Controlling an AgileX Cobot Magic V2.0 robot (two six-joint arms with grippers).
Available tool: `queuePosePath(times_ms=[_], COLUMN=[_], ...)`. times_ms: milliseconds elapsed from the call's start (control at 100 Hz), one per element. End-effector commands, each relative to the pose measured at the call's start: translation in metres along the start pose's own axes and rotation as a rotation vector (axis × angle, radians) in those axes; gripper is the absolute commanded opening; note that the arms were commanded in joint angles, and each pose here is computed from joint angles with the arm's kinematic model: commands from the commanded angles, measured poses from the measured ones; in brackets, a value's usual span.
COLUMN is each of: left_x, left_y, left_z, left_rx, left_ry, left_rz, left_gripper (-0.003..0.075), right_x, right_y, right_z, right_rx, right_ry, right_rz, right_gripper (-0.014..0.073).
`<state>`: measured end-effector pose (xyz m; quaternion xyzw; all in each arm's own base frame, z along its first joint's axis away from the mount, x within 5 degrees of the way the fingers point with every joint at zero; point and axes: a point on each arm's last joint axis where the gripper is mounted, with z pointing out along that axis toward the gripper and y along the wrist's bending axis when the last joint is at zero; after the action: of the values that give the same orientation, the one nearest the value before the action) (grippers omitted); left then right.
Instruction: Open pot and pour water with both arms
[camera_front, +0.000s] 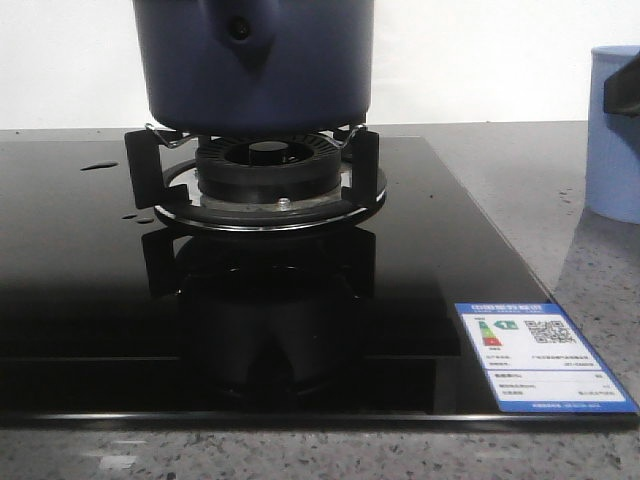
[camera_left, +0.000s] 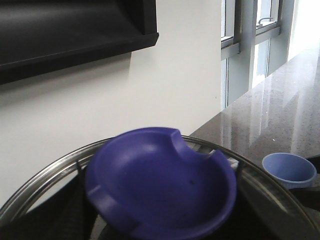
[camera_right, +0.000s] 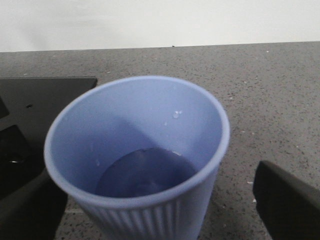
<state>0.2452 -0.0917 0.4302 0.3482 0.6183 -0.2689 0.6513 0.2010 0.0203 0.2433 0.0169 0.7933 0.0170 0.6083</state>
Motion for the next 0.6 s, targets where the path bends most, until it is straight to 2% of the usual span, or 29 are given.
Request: queuePosePath(times_ms=[0,180,250,470,590], left_x=[-0.027,-0.027,-0.027,-0.027,-0.0273], left_y=[-0.0053,-0.0053,-0.0053,-0.0053,-0.0052], left_z=[-0.0091,-0.0091,-0.0091,-0.0091,-0.0094], left_rx=[-0.006,-0.006,-0.006,-0.006,-0.009], left_ry=[-0.111,-0.111,-0.111,-0.111,-0.111], left_rz=[-0.014,-0.014,-0.014,-0.014,-0.013], left_gripper=[0.0316,0.0316,0.0316,0.0316,0.0316], right_x=[-0.0167,-0.0138,-0.0136,-0.0138,-0.0159], right_y=[0.0,0.0032,0.0038,0.004,0.0052], right_z=[0.0041,0.0109,0.0114,0.0114,0.0093], right_rx=[0.015,-0.011,-0.016,-0.018,-0.031], right_ry=[-0.122,-0.128,-0.128,-0.131,-0.145], right_rz=[-0.003,-0.02,-0.025,-0.031,-0.056], right_gripper=[0.0664,0.0642,0.0582,0.0293,0.0265])
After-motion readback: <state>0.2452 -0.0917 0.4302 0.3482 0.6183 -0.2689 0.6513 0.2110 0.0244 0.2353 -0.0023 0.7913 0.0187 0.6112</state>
